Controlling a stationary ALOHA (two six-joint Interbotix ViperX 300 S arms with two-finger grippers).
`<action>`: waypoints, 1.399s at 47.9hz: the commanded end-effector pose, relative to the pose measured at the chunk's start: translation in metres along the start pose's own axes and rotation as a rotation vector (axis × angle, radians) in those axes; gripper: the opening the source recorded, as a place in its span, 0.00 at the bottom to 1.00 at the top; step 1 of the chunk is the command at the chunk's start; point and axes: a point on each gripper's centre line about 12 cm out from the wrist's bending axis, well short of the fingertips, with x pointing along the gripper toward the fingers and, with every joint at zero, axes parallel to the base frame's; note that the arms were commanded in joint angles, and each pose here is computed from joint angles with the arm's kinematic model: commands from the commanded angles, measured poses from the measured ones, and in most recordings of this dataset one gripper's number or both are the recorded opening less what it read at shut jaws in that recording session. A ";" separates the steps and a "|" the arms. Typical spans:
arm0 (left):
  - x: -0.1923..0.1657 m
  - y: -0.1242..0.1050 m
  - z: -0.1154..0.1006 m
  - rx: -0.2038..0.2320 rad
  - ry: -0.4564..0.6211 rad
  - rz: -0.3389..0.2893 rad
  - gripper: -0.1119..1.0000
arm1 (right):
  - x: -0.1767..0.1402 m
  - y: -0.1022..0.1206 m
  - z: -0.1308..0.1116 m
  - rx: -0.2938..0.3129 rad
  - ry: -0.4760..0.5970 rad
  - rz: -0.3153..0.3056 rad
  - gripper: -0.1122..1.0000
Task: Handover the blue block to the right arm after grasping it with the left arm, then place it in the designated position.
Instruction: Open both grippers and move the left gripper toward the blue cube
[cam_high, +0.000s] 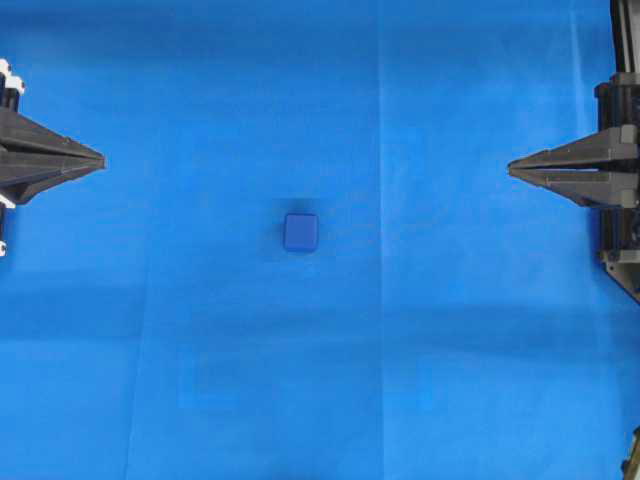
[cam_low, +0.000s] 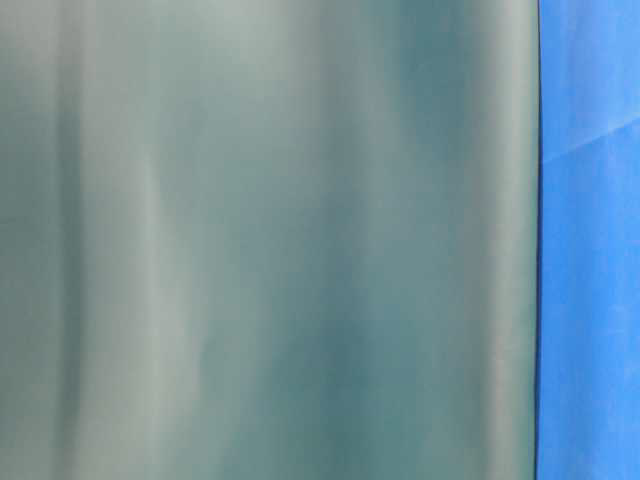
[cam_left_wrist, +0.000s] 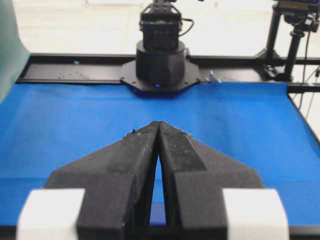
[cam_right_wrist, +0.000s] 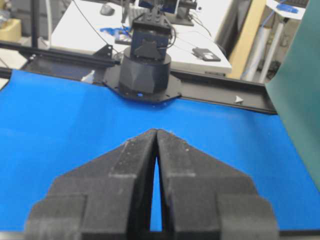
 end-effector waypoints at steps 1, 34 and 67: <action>0.002 -0.005 0.007 -0.019 -0.014 -0.023 0.10 | 0.002 0.000 0.007 0.012 -0.020 0.000 0.10; 0.002 -0.006 0.007 -0.006 -0.017 -0.032 0.28 | 0.005 0.000 0.009 0.041 0.003 0.000 0.11; 0.039 -0.007 0.000 -0.023 0.010 -0.032 0.93 | 0.007 0.000 0.005 0.076 0.046 -0.004 0.95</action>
